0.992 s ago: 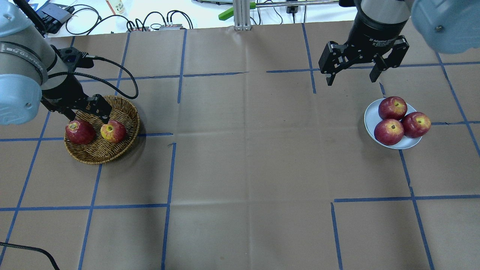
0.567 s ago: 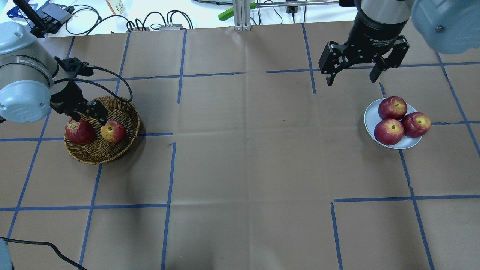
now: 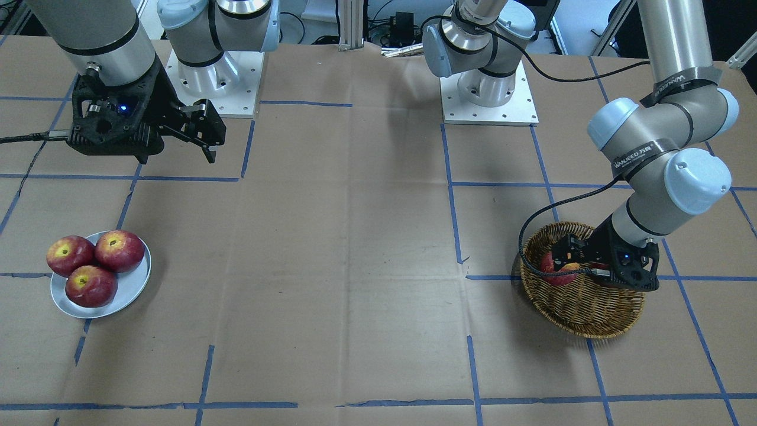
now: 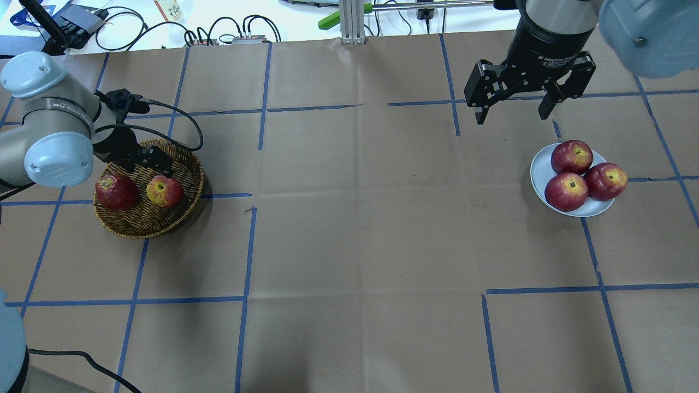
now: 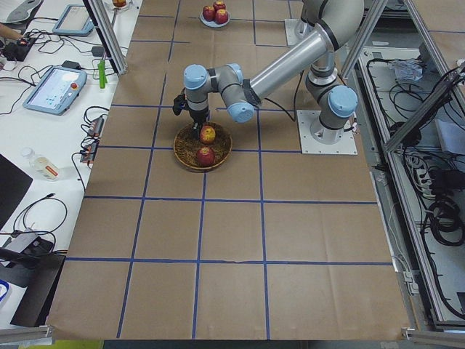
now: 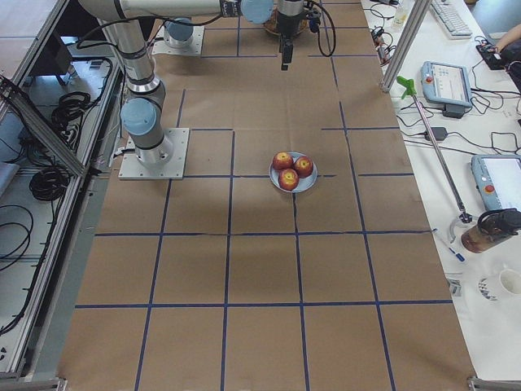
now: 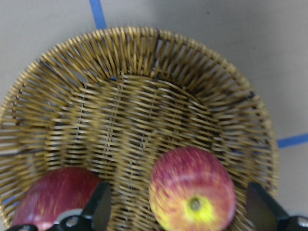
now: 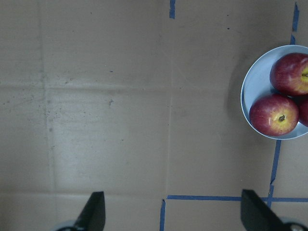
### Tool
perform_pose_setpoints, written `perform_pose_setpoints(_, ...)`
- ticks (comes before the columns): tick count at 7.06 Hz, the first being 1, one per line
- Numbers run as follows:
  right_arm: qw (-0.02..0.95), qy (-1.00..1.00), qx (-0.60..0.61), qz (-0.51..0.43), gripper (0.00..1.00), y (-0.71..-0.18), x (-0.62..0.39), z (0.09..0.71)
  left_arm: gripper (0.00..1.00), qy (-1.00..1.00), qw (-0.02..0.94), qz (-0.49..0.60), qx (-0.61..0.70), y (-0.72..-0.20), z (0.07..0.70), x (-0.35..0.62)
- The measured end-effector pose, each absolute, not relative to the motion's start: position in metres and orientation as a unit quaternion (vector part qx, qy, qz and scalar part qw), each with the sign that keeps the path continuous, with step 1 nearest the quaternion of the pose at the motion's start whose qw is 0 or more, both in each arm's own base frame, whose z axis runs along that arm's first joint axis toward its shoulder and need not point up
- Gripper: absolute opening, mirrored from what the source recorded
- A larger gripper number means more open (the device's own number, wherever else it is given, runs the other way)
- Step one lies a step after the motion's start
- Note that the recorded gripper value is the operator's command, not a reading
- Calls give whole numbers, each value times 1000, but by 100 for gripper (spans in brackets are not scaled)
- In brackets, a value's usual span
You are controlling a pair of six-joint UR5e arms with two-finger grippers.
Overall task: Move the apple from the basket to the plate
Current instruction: 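Close the left gripper on the yellow-red apple in the basket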
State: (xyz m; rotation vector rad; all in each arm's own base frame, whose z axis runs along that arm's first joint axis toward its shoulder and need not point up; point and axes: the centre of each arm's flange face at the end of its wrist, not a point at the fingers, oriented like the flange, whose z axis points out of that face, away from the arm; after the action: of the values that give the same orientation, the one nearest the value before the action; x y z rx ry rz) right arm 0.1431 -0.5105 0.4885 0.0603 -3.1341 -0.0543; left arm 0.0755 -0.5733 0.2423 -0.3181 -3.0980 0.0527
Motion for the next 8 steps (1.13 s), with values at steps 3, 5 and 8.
perform_pose_setpoints(3, 4, -1000, 19, -17, 100, -511, 143, 488, 99, -995, 18, 11, -101, -573, 232, 71)
perform_pose_setpoints(5, 4, -1000, 19, -17, 100, -511, 143, 488, 98, -995, 26, -9, -101, -560, 213, 66)
perform_pose_setpoints(8, 4, -1000, 20, -17, 100, -511, 143, 488, 35, -995, 29, -16, -99, -555, 204, 65)
